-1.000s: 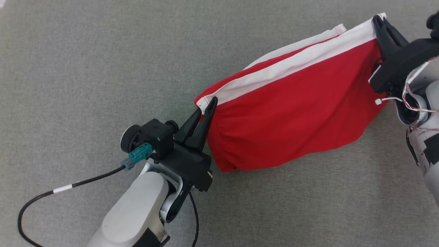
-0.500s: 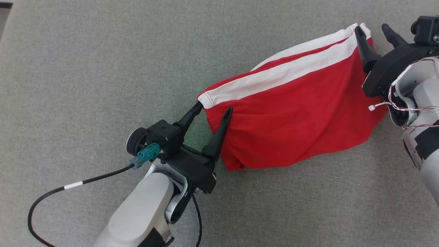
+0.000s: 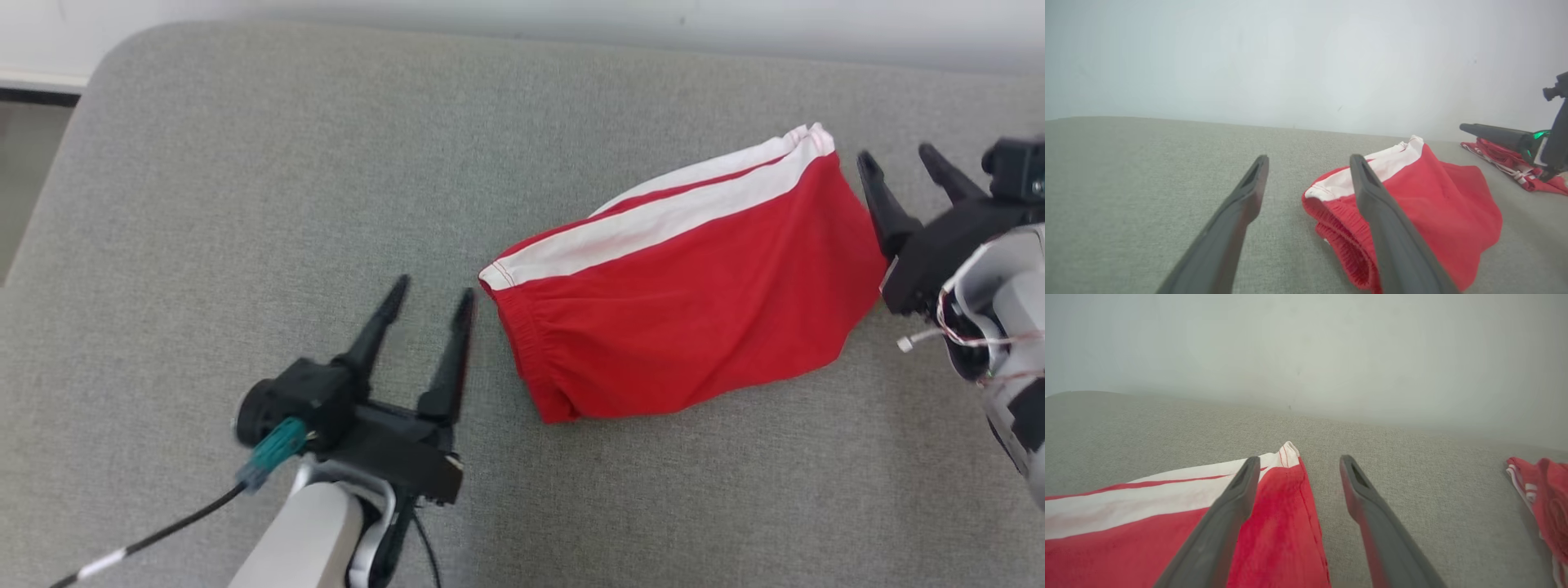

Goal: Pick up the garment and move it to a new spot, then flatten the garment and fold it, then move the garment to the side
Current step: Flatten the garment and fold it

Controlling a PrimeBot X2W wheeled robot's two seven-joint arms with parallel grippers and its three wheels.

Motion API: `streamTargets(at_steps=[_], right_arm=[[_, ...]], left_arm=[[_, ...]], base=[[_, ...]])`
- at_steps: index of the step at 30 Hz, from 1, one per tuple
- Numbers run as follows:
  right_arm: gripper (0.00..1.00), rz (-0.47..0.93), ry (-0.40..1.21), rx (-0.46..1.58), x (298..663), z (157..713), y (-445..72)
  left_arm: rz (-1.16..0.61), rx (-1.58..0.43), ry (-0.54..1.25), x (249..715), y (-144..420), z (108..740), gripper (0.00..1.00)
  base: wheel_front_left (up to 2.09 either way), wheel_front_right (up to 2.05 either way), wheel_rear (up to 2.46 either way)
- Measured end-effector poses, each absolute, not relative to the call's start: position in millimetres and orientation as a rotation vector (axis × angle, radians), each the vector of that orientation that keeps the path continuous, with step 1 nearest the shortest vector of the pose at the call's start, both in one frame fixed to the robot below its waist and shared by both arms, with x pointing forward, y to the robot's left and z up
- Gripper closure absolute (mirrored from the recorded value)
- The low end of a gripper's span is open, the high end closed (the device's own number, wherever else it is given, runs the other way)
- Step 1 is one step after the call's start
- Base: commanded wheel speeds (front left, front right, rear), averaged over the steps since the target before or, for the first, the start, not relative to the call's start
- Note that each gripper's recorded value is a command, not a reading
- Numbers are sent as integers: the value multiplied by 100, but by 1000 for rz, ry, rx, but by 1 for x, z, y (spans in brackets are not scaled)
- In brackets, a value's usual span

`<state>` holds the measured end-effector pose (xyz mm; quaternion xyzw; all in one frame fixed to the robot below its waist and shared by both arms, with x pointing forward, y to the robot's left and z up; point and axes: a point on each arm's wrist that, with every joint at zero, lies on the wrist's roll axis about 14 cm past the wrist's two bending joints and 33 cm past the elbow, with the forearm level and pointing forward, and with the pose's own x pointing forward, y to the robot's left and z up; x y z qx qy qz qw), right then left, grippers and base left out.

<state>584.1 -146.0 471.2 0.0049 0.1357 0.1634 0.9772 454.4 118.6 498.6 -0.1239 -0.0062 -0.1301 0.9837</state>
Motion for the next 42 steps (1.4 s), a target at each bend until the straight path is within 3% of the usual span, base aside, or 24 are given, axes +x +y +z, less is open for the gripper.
streamTargets(at_steps=[8, 26, 27, 29, 42], right_arm=[[0, 300, 361, -3, 565, 451, -163], [0, 286, 579, 20, 554, 389, -153], [59, 287, 585, 24, 554, 389, -152], [100, 290, 593, 29, 554, 388, -150], [100, 288, 514, 101, 524, 406, -155]], left_arm=[[-51, -188, -158, 430, 177, 535, 0], [121, -123, -92, 396, 225, 506, 0], [123, -121, -90, 396, 225, 505, 0], [124, -120, -88, 396, 226, 505, 0], [87, -131, -88, 385, 215, 506, 0]], base=[[0, 0, 0], [0, 0, 0], [0, 0, 0], [0, 0, 0], [0, 0, 0]])
